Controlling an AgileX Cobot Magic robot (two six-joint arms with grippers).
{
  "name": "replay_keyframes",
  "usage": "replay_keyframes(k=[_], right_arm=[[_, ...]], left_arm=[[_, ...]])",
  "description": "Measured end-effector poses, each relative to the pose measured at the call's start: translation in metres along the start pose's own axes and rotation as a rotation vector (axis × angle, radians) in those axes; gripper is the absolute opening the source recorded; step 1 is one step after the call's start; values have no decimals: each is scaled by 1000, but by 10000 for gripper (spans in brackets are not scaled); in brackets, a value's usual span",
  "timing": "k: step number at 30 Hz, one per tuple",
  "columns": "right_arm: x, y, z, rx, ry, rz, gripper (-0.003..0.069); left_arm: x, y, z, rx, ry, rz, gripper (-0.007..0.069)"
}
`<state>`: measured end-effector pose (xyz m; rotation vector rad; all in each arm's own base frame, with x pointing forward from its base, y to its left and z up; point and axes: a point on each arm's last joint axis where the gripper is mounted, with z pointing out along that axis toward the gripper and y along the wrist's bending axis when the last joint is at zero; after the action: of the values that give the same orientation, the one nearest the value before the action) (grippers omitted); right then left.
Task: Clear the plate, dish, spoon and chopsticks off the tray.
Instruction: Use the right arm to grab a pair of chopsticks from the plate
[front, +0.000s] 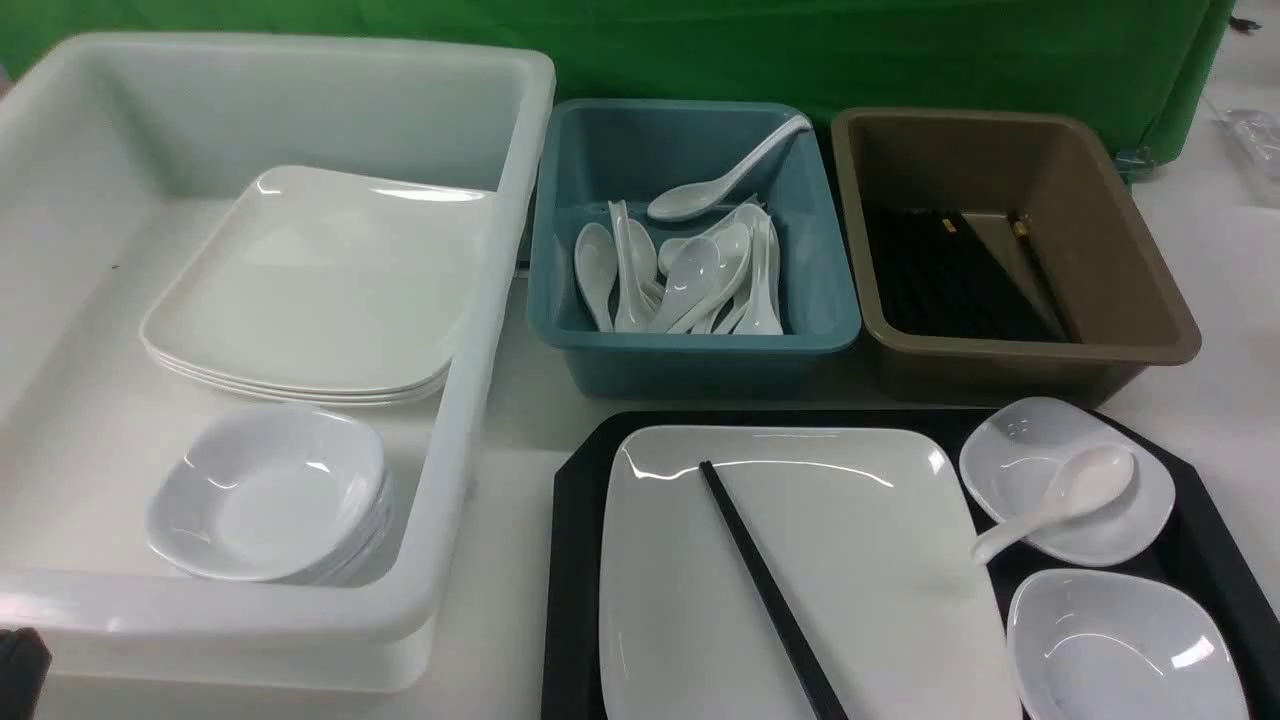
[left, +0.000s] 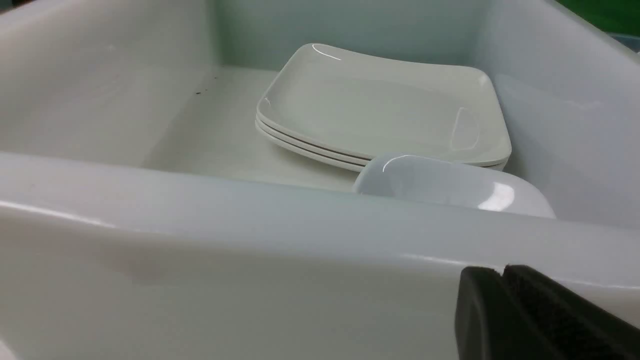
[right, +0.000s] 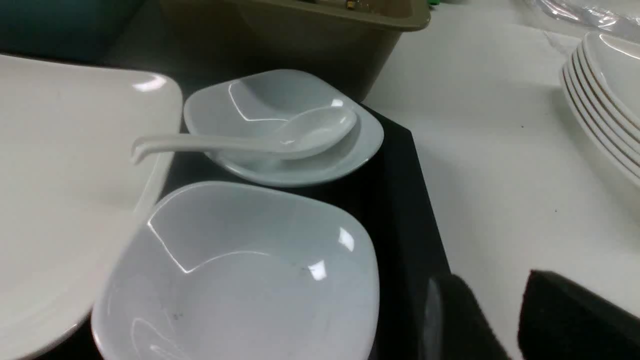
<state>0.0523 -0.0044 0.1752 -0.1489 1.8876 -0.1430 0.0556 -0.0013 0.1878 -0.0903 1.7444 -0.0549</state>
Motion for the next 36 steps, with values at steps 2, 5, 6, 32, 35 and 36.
replay_keyframes(k=[2,5,6,32,35,36], right_arm=[[0,0,0,0,0,0,242],[0,0,0,0,0,0,242],[0,0,0,0,0,0,242],[-16,2,-1,-40,-180,245,242],[-29,2,-5,-90,-312,434,242],[-36,2,-7,-123,-397,506,242]], left_arm=[[0,0,0,0,0,0,18],[0,0,0,0,0,0,18],[0,0,0,0,0,0,18],[-93,16,-43,134,-879,-783,18],[-136,2,-63,204,-852,-738,18],[-164,-6,-74,236,-798,-664,18]])
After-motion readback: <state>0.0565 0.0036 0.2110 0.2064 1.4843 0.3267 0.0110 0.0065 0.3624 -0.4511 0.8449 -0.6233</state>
